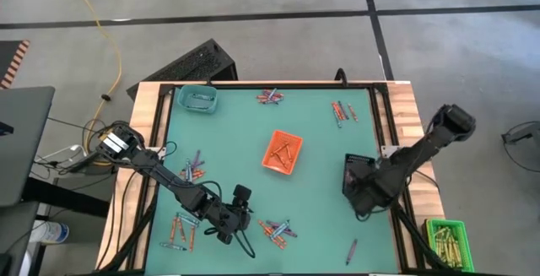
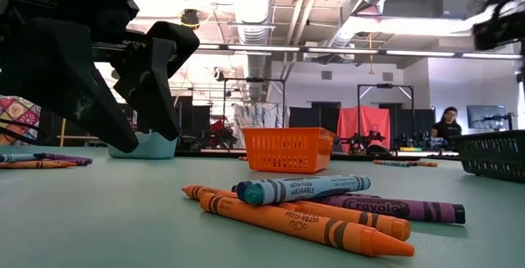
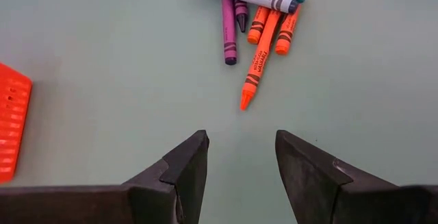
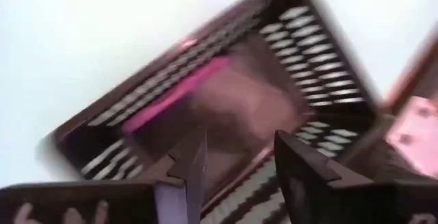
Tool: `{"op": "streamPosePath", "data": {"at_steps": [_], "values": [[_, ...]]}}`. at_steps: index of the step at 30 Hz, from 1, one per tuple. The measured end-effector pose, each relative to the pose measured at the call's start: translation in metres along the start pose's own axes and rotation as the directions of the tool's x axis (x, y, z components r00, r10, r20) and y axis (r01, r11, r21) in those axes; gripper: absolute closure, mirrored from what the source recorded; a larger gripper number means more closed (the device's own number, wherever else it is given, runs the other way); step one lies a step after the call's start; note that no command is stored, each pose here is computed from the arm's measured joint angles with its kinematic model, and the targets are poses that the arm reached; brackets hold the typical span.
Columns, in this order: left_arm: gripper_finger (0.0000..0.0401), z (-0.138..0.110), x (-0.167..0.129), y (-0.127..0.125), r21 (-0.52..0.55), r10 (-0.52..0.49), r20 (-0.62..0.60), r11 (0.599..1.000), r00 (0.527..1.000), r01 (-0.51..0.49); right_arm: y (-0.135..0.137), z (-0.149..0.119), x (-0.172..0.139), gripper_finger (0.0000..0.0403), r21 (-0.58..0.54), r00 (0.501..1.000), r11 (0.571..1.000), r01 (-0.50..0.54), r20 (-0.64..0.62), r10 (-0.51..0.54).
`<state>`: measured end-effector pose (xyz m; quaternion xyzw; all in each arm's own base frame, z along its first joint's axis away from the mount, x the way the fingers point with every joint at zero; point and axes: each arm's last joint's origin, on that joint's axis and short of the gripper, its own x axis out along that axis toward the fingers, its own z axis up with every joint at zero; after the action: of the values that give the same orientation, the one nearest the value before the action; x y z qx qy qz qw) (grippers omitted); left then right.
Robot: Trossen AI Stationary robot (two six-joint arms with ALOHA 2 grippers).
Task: Sort crayons
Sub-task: Put the violet crayon into black bin
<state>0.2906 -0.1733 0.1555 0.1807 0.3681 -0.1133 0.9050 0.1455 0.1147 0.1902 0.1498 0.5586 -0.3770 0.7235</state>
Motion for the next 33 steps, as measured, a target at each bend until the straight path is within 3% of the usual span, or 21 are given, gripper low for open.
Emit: {"op": "streamPosePath", "data": {"at_steps": [5, 9, 12, 16, 18, 21, 27, 33], "values": [[0.0239, 0.0, 0.0, 0.0, 0.0, 0.0, -0.001, 1.0, 1.0, 0.0, 0.015, -0.021, -0.016, 0.0237, -0.105, 0.972, 0.968, -0.226, 0.036, 0.231], [0.0239, 0.0, 0.001, 0.002, -0.014, 0.004, -0.002, 1.0, 1.0, -0.004, 0.031, -0.038, -0.035, 0.0242, -0.233, 0.915, 0.899, -0.371, 0.071, 0.396], [0.0239, 0.0, 0.002, 0.005, -0.034, 0.011, -0.004, 0.999, 1.0, -0.011, 0.05, -0.056, -0.049, 0.0243, -0.433, 0.837, 0.777, -0.457, 0.085, 0.54], [0.0239, 0.0, 0.003, 0.01, -0.07, 0.021, -0.007, 0.997, 1.0, -0.021, 0.076, -0.083, -0.053, 0.0243, -0.682, 0.744, 0.56, -0.471, 0.034, 0.668], [0.0239, -0.001, 0.004, 0.013, -0.089, 0.026, -0.008, 0.996, 1.0, -0.027, 0.086, -0.096, -0.047, 0.0243, -0.764, 0.741, 0.472, -0.44, -0.012, 0.672], [0.0239, 0.0, 0.005, 0.017, -0.106, 0.034, -0.001, 0.994, 0.999, -0.034, 0.099, -0.112, -0.037, 0.0243, -0.824, 0.77, 0.394, -0.407, -0.078, 0.633], [0.0239, 0.003, 0.006, 0.022, -0.139, 0.04, 0.023, 0.99, 0.999, -0.037, 0.121, -0.124, -0.029, 0.0243, -0.888, 0.821, 0.318, -0.331, -0.106, 0.56], [0.0239, 0.002, 0.007, 0.023, -0.159, 0.017, 0.023, 0.987, 1.0, -0.013, 0.133, -0.129, -0.022, 0.0245, -0.907, 0.845, 0.229, -0.353, -0.204, 0.494]]}}
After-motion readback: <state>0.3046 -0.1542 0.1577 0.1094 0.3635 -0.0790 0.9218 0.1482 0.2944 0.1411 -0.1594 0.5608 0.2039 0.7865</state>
